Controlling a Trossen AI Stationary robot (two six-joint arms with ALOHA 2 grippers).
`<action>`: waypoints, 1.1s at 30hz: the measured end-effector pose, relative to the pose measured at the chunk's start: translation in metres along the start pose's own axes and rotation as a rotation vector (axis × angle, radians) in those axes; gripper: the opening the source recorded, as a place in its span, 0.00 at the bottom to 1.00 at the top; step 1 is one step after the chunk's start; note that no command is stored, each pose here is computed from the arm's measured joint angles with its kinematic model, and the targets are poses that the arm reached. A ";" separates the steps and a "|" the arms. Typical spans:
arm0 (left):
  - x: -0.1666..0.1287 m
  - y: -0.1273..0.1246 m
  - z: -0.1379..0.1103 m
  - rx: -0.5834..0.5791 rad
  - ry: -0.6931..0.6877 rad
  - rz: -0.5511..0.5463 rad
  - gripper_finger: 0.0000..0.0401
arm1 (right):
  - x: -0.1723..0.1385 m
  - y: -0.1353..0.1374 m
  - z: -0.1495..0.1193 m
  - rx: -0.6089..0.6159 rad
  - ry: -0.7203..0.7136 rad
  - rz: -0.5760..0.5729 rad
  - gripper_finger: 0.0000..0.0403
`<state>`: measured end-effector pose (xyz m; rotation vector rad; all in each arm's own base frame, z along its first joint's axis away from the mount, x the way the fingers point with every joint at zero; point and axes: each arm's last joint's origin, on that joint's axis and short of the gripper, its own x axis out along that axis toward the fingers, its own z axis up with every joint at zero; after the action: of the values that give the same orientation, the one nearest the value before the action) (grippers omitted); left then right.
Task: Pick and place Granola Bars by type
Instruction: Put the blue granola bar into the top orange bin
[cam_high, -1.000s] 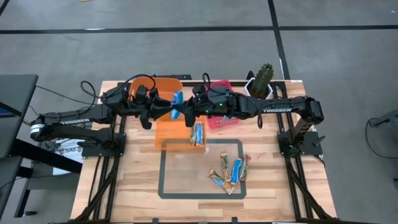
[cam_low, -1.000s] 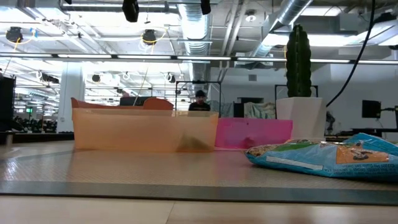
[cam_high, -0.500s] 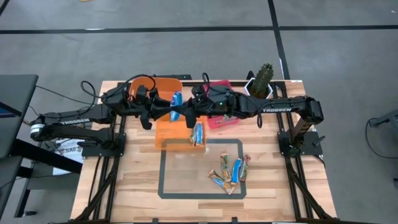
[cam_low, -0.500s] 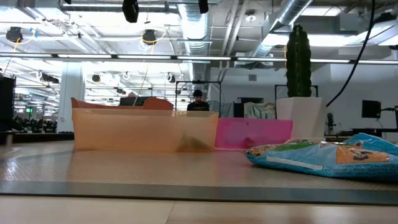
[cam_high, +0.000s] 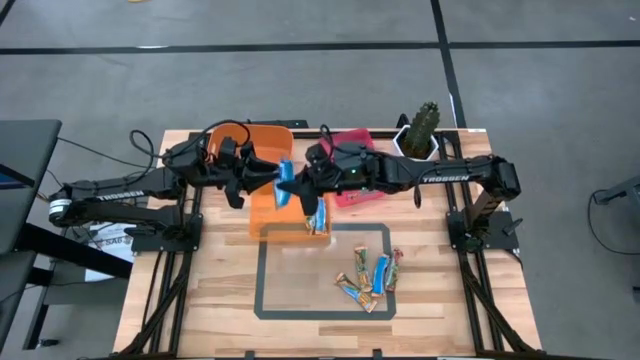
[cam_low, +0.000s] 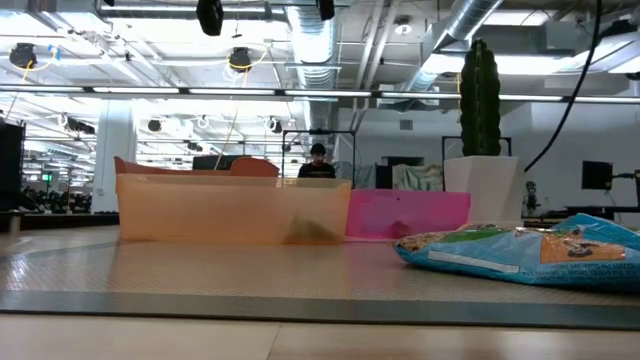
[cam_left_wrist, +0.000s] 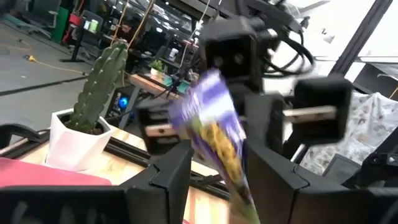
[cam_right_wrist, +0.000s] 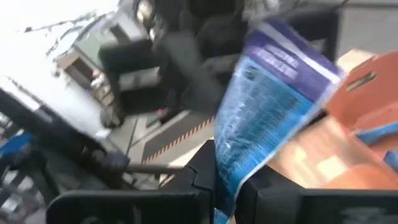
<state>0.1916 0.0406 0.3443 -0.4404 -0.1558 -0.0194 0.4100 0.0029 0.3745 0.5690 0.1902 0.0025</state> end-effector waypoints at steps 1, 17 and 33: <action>0.000 0.000 0.000 -0.003 0.001 0.001 0.34 | 0.000 0.001 -0.002 0.000 0.017 0.004 0.04; 0.010 0.001 -0.004 -0.078 0.041 -0.102 0.34 | 0.000 -0.003 -0.002 -0.034 0.028 -0.011 0.05; 0.016 0.001 -0.006 -0.074 0.049 -0.166 0.34 | 0.000 -0.005 -0.004 -0.032 0.046 -0.030 0.04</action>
<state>0.2080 0.0397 0.3410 -0.4995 -0.1431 -0.1996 0.4090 0.0009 0.3692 0.5341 0.2426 -0.0103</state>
